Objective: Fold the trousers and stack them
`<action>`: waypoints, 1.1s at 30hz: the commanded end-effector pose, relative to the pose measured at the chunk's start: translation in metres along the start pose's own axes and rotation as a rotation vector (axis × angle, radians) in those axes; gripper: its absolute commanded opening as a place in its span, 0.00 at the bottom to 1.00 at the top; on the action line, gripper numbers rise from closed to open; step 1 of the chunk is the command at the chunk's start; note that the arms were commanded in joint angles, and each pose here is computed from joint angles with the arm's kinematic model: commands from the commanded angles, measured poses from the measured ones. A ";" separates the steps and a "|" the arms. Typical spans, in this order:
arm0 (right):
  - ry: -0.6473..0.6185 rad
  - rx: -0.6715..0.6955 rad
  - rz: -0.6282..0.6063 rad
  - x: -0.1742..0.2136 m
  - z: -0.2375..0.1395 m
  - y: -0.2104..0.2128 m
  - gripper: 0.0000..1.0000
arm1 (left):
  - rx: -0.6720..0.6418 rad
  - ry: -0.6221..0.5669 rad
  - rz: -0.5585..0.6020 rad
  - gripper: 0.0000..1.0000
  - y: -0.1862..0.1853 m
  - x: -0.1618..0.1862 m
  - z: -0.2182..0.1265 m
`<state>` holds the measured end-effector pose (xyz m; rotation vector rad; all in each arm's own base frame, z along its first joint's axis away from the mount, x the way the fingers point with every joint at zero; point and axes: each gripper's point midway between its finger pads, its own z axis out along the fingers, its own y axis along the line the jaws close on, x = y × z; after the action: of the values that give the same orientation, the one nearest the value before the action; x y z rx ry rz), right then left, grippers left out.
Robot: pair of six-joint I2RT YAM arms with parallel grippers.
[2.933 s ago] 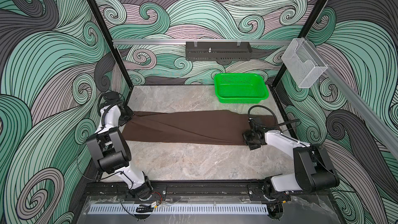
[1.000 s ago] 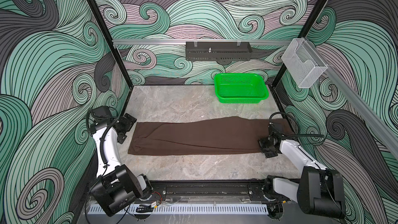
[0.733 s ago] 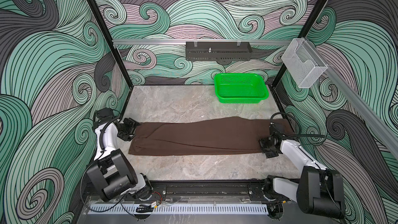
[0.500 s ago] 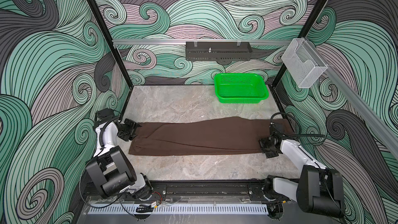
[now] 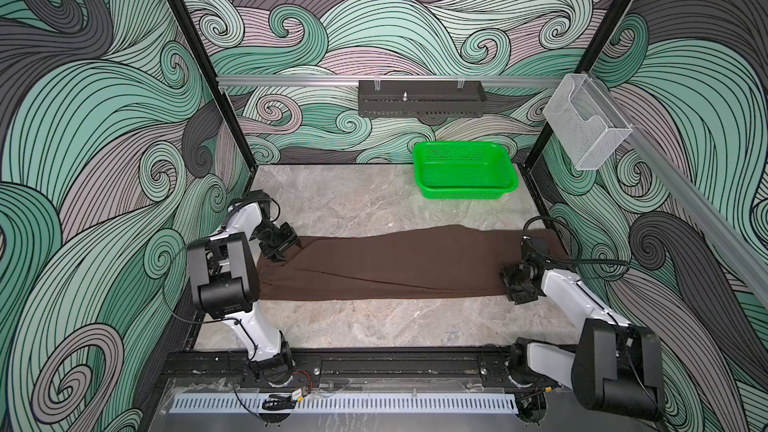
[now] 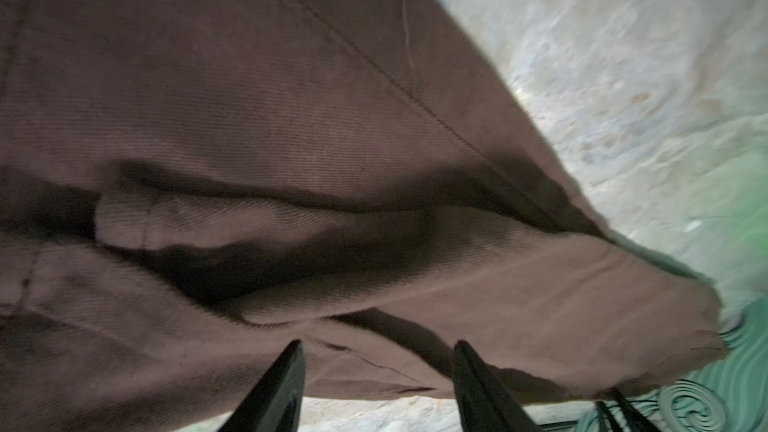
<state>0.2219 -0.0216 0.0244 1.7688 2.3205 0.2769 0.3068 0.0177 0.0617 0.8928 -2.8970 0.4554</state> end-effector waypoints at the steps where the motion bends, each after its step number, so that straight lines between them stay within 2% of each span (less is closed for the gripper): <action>1: 0.006 0.002 -0.003 0.001 -0.003 -0.002 0.38 | -0.124 0.058 0.078 0.60 0.011 0.009 0.003; 10: 0.019 -0.003 0.002 0.005 -0.002 -0.005 0.38 | -0.281 0.064 0.172 0.59 0.025 0.000 0.011; 16: 0.019 -0.001 0.004 0.006 -0.002 -0.007 0.39 | -0.339 0.016 0.231 0.65 0.026 -0.010 -0.010; 22: 0.020 -0.002 0.005 0.007 -0.002 -0.008 0.39 | -0.266 0.133 0.245 0.66 0.013 -0.002 0.017; 26: 0.022 -0.002 0.008 0.008 -0.001 -0.010 0.39 | -0.227 0.187 0.256 0.62 0.005 0.005 0.030; 28: 0.026 -0.003 0.011 0.008 -0.001 -0.010 0.39 | -0.213 0.198 0.261 0.58 0.002 0.007 0.032; 29: 0.025 -0.003 0.009 0.008 -0.001 -0.010 0.39 | -0.202 0.202 0.266 0.53 0.000 0.008 0.032; 30: 0.026 -0.005 0.010 0.008 -0.001 -0.010 0.39 | -0.195 0.204 0.269 0.46 -0.001 0.009 0.032; 33: 0.028 -0.003 0.008 0.009 -0.001 -0.011 0.39 | -0.172 0.206 0.286 0.17 -0.009 0.013 0.030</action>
<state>0.2173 -0.0165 0.0250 1.7624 2.3213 0.3193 0.3044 0.0085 0.0239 0.4311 -2.8333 0.2200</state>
